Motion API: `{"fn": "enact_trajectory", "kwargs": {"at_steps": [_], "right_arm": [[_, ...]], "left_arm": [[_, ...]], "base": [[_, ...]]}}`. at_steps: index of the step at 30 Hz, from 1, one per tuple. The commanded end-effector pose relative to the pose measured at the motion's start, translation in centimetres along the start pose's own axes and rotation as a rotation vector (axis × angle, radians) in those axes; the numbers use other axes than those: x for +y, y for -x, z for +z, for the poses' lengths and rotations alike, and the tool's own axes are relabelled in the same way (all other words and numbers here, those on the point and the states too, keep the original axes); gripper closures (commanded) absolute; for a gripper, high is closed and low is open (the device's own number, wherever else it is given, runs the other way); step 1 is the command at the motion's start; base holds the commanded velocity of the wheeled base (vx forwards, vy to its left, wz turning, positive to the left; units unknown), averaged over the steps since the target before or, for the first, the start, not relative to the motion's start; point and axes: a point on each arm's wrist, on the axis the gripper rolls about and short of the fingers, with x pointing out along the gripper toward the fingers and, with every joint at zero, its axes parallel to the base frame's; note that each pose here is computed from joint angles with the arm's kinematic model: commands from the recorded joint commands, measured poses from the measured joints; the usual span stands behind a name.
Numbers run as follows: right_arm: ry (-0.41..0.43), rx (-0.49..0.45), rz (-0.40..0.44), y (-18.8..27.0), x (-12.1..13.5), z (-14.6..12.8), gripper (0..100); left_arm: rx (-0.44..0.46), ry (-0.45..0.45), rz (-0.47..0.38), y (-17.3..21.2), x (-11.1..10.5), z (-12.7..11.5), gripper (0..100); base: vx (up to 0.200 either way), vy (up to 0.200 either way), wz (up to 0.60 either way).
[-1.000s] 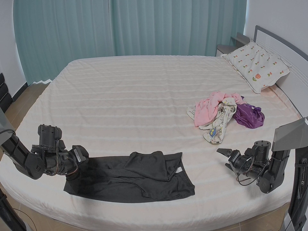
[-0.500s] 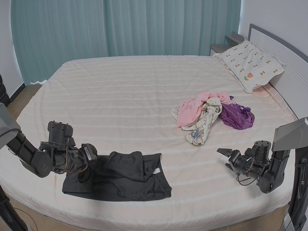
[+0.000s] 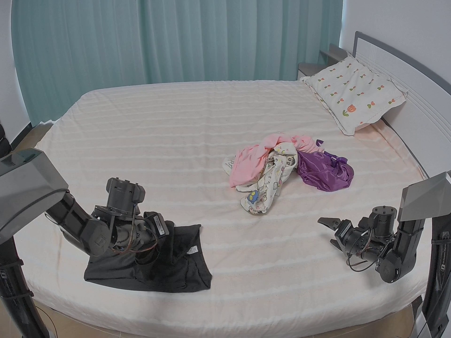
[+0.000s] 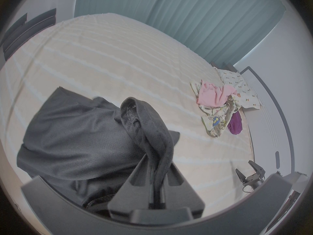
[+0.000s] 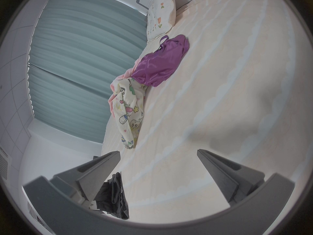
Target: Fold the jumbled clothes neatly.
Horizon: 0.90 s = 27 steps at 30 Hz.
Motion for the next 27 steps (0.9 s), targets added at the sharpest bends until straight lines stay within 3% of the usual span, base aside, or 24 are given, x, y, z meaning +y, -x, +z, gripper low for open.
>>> {"fn": "enact_trajectory", "kwargs": {"at_steps": [1,11,12,20,23,27], "right_arm": [[0.001,0.003,-0.002,0.0,-0.1,-0.1,0],[0.003,0.011,-0.004,-0.2,-0.1,-0.3,0],[0.004,0.012,-0.003,-0.2,-0.1,-0.4,0],[0.004,0.015,-0.003,-0.2,0.0,-0.5,0],[0.002,0.021,-0.011,-0.3,-0.3,-0.6,0],[0.000,0.029,-0.015,-0.4,-0.5,-0.8,0]], "left_arm": [[0.054,-0.007,0.004,-2.2,-0.9,-1.8,100],[0.032,-0.005,0.010,-3.9,-2.3,-2.1,100],[0.024,0.005,0.028,-4.4,-2.2,-2.2,0],[0.031,0.055,0.027,-4.0,-2.2,-2.3,0],[-0.006,0.113,-0.041,-1.2,-3.7,-1.6,0],[-0.030,0.143,-0.097,1.7,-4.0,-0.9,0]], "base": [[0.000,0.000,0.00],[0.000,0.000,0.00],[0.000,0.000,0.00],[0.000,0.000,0.00],[0.000,0.000,0.00],[0.000,0.000,0.00]]}}
